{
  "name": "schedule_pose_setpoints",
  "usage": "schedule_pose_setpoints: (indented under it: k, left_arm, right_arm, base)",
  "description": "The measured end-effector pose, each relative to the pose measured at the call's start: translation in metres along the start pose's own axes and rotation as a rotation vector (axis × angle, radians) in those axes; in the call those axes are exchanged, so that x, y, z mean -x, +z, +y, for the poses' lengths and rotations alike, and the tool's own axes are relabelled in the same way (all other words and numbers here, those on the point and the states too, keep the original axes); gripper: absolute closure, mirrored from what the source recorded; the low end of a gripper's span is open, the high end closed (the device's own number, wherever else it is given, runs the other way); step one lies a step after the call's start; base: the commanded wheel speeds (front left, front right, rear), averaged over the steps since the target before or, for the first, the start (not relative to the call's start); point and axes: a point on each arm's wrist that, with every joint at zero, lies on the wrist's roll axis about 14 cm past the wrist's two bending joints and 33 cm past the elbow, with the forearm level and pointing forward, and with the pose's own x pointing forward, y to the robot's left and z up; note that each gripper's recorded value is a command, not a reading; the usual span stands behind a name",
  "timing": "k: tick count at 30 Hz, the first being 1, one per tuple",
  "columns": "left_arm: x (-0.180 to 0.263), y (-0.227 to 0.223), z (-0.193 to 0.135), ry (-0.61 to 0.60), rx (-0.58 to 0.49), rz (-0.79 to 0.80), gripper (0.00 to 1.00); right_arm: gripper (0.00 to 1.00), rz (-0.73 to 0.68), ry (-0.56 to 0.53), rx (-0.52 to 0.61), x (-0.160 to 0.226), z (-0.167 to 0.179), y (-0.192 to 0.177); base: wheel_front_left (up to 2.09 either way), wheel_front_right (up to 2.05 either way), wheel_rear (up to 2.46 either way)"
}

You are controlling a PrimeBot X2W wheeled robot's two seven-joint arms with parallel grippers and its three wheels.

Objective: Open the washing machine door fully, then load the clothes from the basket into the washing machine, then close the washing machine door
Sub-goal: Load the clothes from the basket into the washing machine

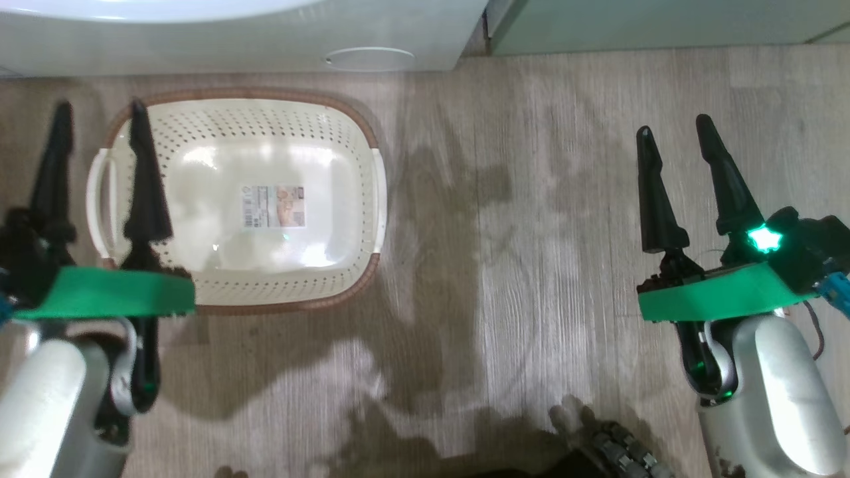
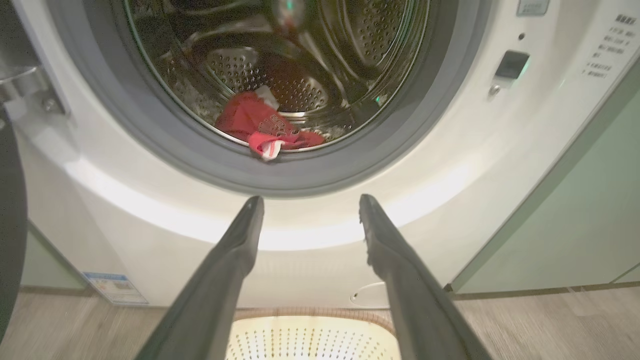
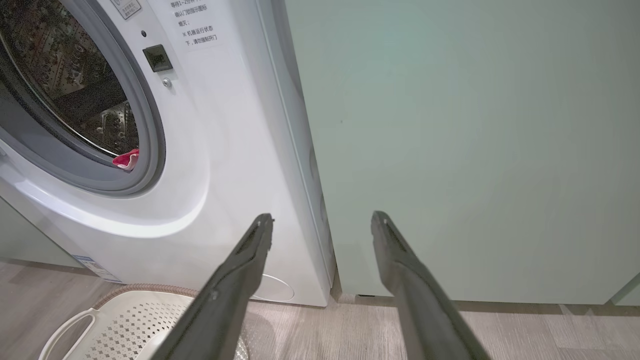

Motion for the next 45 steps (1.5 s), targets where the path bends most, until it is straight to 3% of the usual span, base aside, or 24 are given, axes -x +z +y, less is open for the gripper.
schedule_pose_setpoints:
  k: [12, 33, 37, 45]
  left_arm:
    - [0.021, -0.005, 0.006, 0.031, -0.011, 0.042, 0.00]
    - [0.020, -0.010, 0.008, 0.028, -0.008, 0.038, 0.00]
    - [-0.004, -0.007, 0.005, -0.004, -0.004, 0.024, 0.00]
    - [-0.094, 0.006, -0.004, -0.119, -0.056, 0.038, 0.00]
  right_arm:
    - [0.00, -0.004, -0.006, 0.001, 0.011, 0.000, 0.006]
    - [0.00, -0.008, 0.004, 0.004, 0.010, 0.004, 0.008]
    - [0.00, 0.004, 0.004, 0.005, 0.008, 0.003, 0.001]
    - [0.00, 0.039, -0.008, -0.025, 0.002, -0.002, -0.015]
  base:
    - [0.00, 0.00, 0.00]
    - [0.00, 0.00, 0.00]
    - [0.00, 0.00, 0.00]
    - [0.00, 0.00, 0.00]
